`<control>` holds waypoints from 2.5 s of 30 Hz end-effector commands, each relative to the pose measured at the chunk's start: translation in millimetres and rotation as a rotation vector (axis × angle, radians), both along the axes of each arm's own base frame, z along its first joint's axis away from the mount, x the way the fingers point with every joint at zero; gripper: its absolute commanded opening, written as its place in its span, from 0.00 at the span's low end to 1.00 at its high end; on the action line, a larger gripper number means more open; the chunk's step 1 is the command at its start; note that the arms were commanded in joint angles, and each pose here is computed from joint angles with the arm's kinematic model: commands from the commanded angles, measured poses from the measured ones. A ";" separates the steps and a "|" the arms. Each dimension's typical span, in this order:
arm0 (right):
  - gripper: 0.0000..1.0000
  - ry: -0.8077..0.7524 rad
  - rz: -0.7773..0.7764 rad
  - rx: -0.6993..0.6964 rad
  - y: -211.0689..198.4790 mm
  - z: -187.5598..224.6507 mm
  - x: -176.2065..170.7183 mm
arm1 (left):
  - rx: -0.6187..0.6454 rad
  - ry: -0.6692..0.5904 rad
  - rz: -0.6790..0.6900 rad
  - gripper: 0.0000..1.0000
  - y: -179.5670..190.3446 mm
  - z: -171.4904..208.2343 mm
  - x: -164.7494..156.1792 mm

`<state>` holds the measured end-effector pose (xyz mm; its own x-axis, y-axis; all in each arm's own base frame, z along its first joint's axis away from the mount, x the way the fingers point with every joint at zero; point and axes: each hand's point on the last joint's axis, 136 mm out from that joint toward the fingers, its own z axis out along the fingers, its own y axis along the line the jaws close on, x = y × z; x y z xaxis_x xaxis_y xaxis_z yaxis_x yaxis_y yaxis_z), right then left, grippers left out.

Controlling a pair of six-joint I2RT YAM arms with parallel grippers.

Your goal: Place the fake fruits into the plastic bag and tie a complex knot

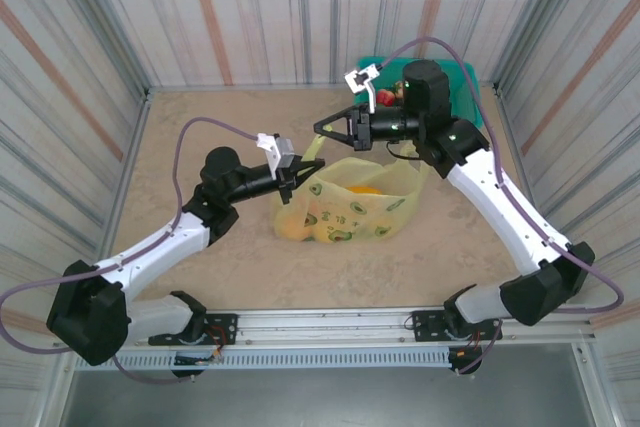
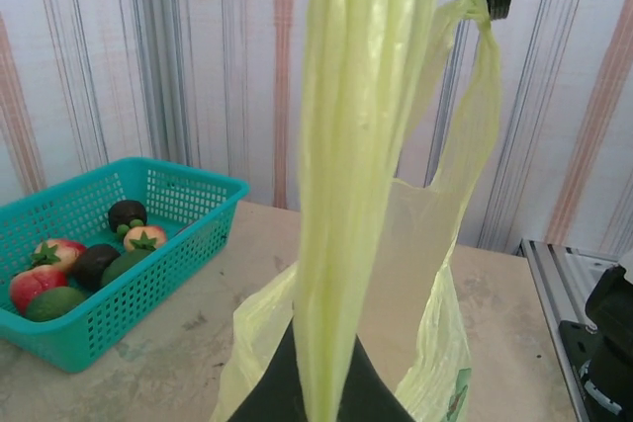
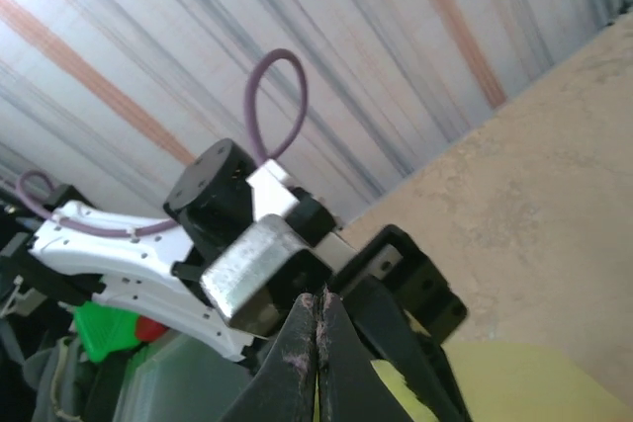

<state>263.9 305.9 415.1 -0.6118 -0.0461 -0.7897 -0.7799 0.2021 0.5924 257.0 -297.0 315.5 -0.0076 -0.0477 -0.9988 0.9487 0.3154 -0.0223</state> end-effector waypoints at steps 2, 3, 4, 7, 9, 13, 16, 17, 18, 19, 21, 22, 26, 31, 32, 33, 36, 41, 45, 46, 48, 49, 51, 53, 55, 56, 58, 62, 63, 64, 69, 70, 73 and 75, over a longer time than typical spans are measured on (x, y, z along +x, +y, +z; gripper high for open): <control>0.00 -0.051 -0.135 0.020 -24.9 10.4 10.2 | 0.005 -0.007 0.037 0.00 4.9 -2.0 0.8; 0.00 -0.056 -0.169 0.017 -30.0 7.8 13.6 | 0.008 -0.001 0.046 0.00 5.6 -3.7 1.7; 0.00 -0.062 -0.208 0.010 -35.0 3.3 17.6 | 0.011 0.004 0.054 0.00 6.9 -4.6 1.9; 0.00 -0.062 -0.329 -0.028 -54.2 -17.0 29.6 | 0.023 0.014 0.065 0.00 9.2 -7.8 1.6; 0.00 -0.047 -0.401 -0.052 -66.4 -29.2 37.0 | 0.035 0.026 0.065 0.00 9.0 -10.2 1.9; 0.00 -0.015 -0.354 -0.055 -59.0 -35.8 31.4 | 0.044 0.053 0.057 0.00 6.6 -9.9 2.4; 0.01 -0.014 -0.316 -0.048 -49.8 -28.6 29.0 | 0.041 0.050 0.084 0.00 8.1 -6.1 6.5; 0.04 -0.023 -0.313 -0.045 -48.4 -23.7 29.0 | 0.040 0.044 0.100 0.00 9.8 -4.4 8.4; 0.10 -0.036 -0.310 -0.037 -47.4 -16.5 29.4 | 0.039 0.041 0.118 0.00 11.6 -3.7 10.4; 0.18 -0.053 -0.311 -0.029 -46.8 -8.2 29.3 | 0.040 0.037 0.135 0.00 13.6 -2.8 11.8; 0.35 -0.094 -0.325 -0.026 -48.0 10.0 29.2 | 0.050 0.035 0.184 0.00 19.0 -2.3 17.1; 0.41 -0.107 -0.334 -0.028 -49.8 16.8 28.7 | 0.055 0.040 0.209 0.00 22.0 -2.2 19.5; 0.52 -0.154 -0.435 -0.082 -69.8 36.1 26.6 | 0.037 0.061 0.315 0.00 37.7 -2.8 27.0; 0.55 -0.183 -0.557 -0.251 -105.1 21.4 15.1 | 0.022 0.109 0.356 0.00 45.7 -6.5 27.3; 0.56 -0.188 -0.571 -0.280 -111.9 15.9 9.8 | 0.019 0.118 0.368 0.00 47.5 -7.0 27.6; 0.61 -0.189 -0.599 -0.311 -120.6 8.9 6.2 | 0.016 0.126 0.378 0.00 49.5 -6.9 28.1; 0.71 -0.186 -0.672 -0.351 -141.5 -5.5 -5.4 | 0.012 0.137 0.386 0.00 51.9 -6.9 26.8; 0.73 -0.136 -0.698 -0.412 -149.9 -34.1 -7.4 | 0.005 0.150 0.393 0.00 53.2 -4.8 26.9; 0.58 -0.128 -0.709 -0.431 -147.8 -45.3 1.0 | 0.024 0.143 0.392 0.00 52.5 -3.5 27.4; 0.49 -0.133 -0.713 -0.431 -146.5 -46.0 4.0 | 0.028 0.137 0.397 0.00 53.2 -2.5 27.7; 0.30 -0.142 -0.730 -0.437 -145.5 -46.4 13.4 | 0.033 0.119 0.414 0.00 56.1 -0.4 28.7; 0.20 -0.148 -0.737 -0.438 -143.9 -44.9 19.2 | 0.032 0.108 0.426 0.00 58.5 1.9 29.8; 0.06 -0.165 -0.748 -0.423 -139.7 -35.3 28.9 | 0.029 0.093 0.434 0.00 61.8 6.4 30.7; 0.00 -0.197 -0.753 -0.397 -131.2 -18.7 37.3 | 0.024 0.075 0.454 0.00 68.7 12.7 32.3; 0.00 -0.233 -0.791 -0.426 -126.3 -9.4 45.4 | 0.011 0.056 0.488 0.00 78.2 19.9 33.9; 0.00 -0.232 -0.815 -0.472 -123.7 -11.1 50.1 | 0.004 0.050 0.504 0.00 83.9 22.4 34.8; 0.00 -0.218 -0.851 -0.533 -119.4 -13.4 57.3 | -0.006 0.044 0.526 0.00 92.6 26.0 36.8; 0.00 -0.108 -0.921 -0.503 -111.8 -16.3 62.8 | 0.004 0.045 0.554 0.00 103.6 25.0 39.3; 0.00 -0.075 -0.934 -0.496 -111.9 -17.1 62.9 | 0.007 0.045 0.557 0.00 104.6 25.1 39.1; 0.00 -0.043 -0.942 -0.493 -110.9 -18.1 62.7 | 0.014 0.043 0.561 0.00 105.7 24.7 39.3; 0.00 -0.066 -0.906 -0.518 -93.9 -17.2 47.1 | 0.021 0.022 0.617 0.00 119.2 26.9 44.5; 0.00 -0.084 -0.888 -0.530 -88.6 -18.5 42.3 | 0.023 0.022 0.638 0.00 123.3 26.6 47.9; 0.00 -0.075 -0.831 -0.536 -76.3 -23.1 31.5 | 0.017 0.026 0.682 0.00 132.6 25.1 57.3; 0.00 -0.062 -0.795 -0.517 -69.1 -22.3 25.5 | 0.004 0.034 0.697 0.00 136.1 25.3 63.1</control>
<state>297.1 240.2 382.4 -0.5675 -0.0224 -0.8230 -0.3380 0.9178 0.2081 313.0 -170.4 319.3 -0.0692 -0.0263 -0.9973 0.5610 0.8256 -0.0607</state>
